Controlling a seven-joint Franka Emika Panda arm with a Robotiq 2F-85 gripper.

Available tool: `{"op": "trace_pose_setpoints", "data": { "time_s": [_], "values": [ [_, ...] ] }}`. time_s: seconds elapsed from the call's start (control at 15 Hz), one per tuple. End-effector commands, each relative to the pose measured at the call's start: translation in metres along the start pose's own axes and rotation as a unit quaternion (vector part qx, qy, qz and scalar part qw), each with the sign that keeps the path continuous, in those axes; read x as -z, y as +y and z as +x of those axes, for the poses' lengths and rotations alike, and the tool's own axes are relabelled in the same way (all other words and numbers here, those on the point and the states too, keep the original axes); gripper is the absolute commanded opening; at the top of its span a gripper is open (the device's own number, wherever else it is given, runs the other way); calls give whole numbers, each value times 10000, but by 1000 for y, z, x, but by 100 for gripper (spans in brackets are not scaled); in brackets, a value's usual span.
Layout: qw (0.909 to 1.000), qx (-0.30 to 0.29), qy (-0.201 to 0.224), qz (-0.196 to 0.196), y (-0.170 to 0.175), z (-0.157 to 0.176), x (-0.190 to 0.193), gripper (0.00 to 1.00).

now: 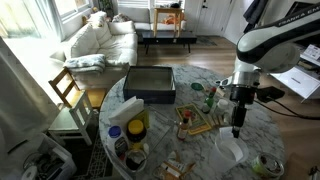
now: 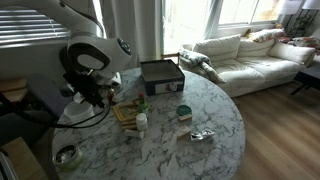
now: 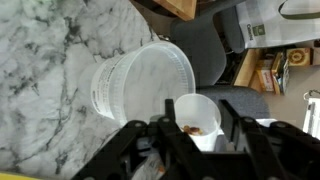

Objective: Pour the contents in the clear measuring cup into the clear cup on the left

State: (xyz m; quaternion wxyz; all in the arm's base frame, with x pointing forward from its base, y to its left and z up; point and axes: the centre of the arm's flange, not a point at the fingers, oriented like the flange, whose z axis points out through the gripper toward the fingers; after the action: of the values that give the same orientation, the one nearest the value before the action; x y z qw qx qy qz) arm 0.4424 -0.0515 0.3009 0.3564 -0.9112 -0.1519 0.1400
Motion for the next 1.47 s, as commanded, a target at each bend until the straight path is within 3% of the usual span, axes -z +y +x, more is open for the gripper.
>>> {"op": "trace_pose_setpoints", "data": {
  "time_s": [0.0,0.27,0.53,0.87,1.4],
  "values": [
    [9965,739,365,-96,4,-17,-6,22],
    [9853,1506,743,-305,3,-26,-16,22],
    [9669,2064,1400,-536,2,-38,-18,22],
    [9435,2597,2017,-417,-1,-61,-13,22],
    [9128,3329,2345,-319,2,-89,-18,22]
  ]
}}
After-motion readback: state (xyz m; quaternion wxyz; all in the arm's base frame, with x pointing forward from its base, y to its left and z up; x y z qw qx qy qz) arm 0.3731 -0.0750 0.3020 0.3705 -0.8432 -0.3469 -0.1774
